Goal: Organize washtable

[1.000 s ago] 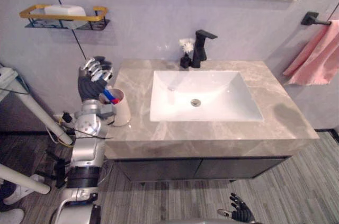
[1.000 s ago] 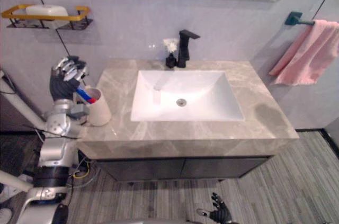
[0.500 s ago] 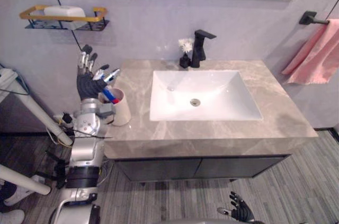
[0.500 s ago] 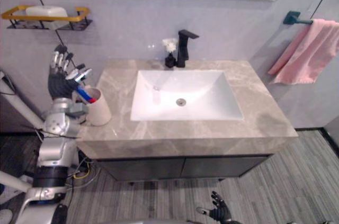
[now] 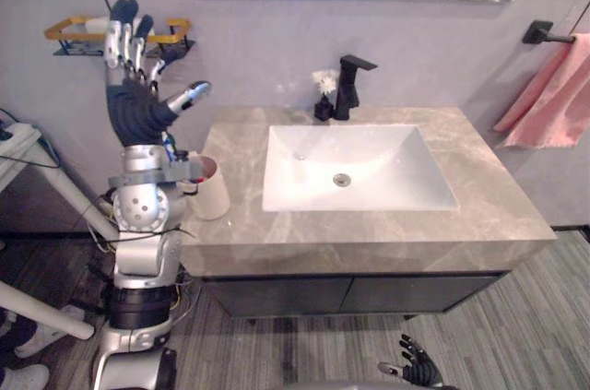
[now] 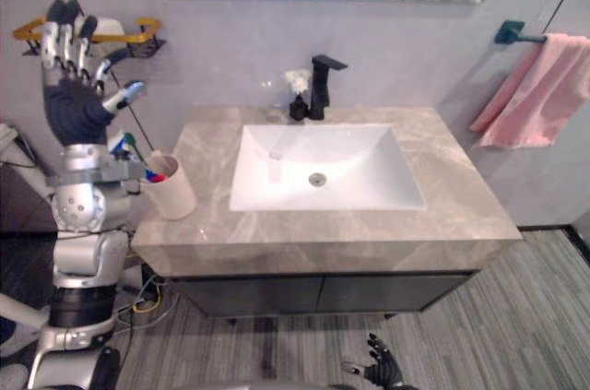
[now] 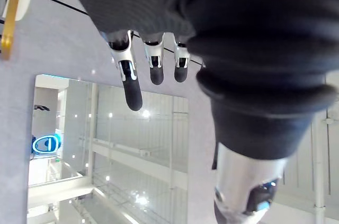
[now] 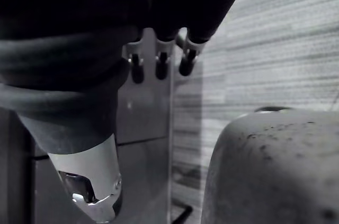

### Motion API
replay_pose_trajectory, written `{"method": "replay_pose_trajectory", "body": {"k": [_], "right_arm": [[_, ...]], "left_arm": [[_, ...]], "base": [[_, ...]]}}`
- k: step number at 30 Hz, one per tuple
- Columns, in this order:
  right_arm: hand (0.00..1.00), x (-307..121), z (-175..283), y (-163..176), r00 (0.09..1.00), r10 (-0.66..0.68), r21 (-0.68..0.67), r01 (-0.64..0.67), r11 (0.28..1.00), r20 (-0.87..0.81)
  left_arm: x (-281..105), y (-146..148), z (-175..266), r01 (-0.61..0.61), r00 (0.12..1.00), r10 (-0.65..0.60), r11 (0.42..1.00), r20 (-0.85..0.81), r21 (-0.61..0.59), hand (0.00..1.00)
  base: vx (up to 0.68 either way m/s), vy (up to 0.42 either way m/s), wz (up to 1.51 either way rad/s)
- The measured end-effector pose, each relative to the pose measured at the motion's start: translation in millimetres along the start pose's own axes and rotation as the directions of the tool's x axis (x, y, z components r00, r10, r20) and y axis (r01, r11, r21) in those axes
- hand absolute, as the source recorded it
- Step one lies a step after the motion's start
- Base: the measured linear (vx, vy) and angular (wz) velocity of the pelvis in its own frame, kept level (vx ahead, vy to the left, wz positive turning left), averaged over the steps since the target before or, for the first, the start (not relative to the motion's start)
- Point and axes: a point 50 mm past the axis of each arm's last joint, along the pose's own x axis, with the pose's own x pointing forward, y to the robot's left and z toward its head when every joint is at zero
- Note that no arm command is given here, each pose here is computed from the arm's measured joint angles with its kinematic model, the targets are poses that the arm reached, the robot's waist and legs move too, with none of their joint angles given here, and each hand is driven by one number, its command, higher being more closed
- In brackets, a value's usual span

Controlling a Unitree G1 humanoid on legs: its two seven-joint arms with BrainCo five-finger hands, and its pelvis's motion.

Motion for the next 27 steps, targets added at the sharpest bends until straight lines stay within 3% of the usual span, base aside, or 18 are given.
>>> {"method": "replay_pose_trajectory", "body": {"k": [6,17,18,27], "right_arm": [[0.0,-2.1,-4.0,-0.3,1.0,-0.002,0.002,0.002,1.0,-0.011],[0.0,-4.3,-4.1,-0.9,1.0,-0.02,0.031,0.02,0.999,-0.002],[0.0,-4.3,-4.0,-0.8,1.0,-0.02,0.031,0.02,0.999,-0.002],[0.0,-3.8,4.6,0.6,0.999,-0.019,0.029,0.018,0.999,0.036]], "left_arm": [[-13.5,13.5,10.8,-0.035,0.999,0.035,0.999,0.027,0.01,0.0],[-79.2,44.2,7.3,-0.204,0.97,0.206,0.978,-0.129,0.029,0.0],[-86.9,46.2,5.4,-0.224,0.961,0.227,0.974,-0.155,0.034,1.0],[-125.3,45.0,-7.1,-0.297,0.91,0.281,0.955,-0.306,-0.008,1.0]], "base": [[0.0,-0.007,0.02],[0.0,-0.009,0.06],[0.0,0.002,0.08],[0.0,0.003,0.01]]}}
